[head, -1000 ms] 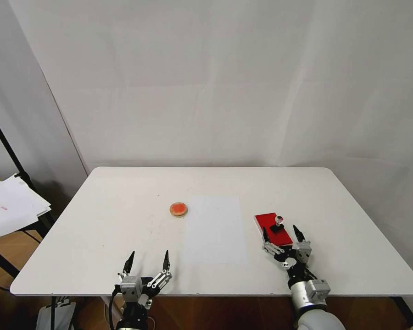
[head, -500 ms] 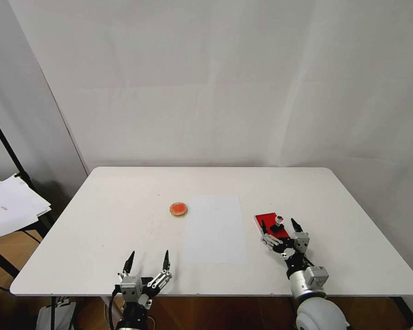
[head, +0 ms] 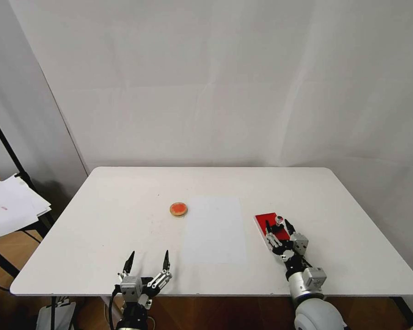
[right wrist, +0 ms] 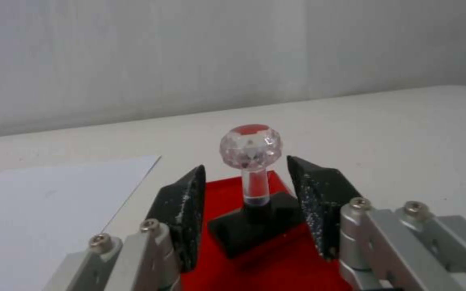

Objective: Pick up the stamp from the ink pad and place it onto another ink pad.

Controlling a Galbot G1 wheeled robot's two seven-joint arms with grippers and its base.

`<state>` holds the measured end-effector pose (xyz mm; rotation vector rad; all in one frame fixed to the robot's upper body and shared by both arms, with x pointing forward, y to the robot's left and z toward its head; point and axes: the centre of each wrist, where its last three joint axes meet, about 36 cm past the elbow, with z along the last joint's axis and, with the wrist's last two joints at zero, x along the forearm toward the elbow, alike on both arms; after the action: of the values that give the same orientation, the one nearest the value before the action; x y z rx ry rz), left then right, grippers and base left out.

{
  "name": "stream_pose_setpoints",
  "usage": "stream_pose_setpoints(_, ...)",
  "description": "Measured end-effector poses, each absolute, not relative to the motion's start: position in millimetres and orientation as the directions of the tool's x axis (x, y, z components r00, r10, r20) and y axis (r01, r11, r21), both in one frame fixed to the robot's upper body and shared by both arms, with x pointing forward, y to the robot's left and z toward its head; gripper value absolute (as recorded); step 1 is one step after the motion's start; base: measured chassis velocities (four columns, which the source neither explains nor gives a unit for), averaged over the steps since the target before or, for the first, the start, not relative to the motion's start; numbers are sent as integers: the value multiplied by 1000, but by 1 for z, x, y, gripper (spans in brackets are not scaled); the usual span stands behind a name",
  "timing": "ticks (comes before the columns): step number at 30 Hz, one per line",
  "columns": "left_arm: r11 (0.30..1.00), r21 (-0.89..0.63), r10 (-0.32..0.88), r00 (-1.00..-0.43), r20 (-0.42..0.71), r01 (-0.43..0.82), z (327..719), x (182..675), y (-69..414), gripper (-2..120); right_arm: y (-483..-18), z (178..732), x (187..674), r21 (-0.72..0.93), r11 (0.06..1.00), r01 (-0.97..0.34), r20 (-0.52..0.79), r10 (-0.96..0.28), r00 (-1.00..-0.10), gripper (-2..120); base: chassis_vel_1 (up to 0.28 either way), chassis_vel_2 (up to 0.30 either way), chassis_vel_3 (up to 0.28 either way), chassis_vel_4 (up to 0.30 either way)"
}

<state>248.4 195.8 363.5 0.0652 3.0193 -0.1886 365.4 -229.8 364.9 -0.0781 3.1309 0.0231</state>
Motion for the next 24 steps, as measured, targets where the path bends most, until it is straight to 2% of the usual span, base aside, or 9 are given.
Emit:
stream_pose_setpoints(2, 991, -121, 36, -992, -118, 50, 363, 248, 196, 102, -230, 365, 365, 15, 999, -48, -11, -48, -999, 35, 0, 0, 0, 0)
stream_pose_setpoints(3, 991, -121, 36, -992, -118, 50, 363, 248, 196, 102, -230, 365, 365, 15, 999, -48, -11, -48, -999, 35, 0, 0, 0, 0)
stream_pose_setpoints(6, 991, -121, 36, -992, -118, 50, 363, 248, 196, 102, -228, 365, 365, 20, 999, -44, -13, -44, -999, 18, 0, 0, 0, 0)
stream_pose_setpoints(7, 991, -121, 36, -992, -118, 50, 363, 248, 196, 102, -228, 365, 365, 20, 999, -44, -13, -44, -999, 18, 0, 0, 0, 0)
stream_pose_setpoints(10, 991, -122, 36, -992, -118, 50, 363, 248, 196, 102, -227, 365, 365, 22, 999, -43, -14, -43, -999, 7, 0, 0, 0, 0)
stream_pose_setpoints(18, 991, -121, 36, -992, -118, 50, 363, 248, 196, 102, -225, 367, 363, 28, 998, -48, -23, -47, -999, 7, 0, 0, 0, 0)
stream_pose_setpoints(24, 991, -121, 36, -992, -118, 50, 363, 248, 196, 102, -214, 394, 359, 68, 993, -92, -83, -86, -993, 7, 0, 0, 0, 0)
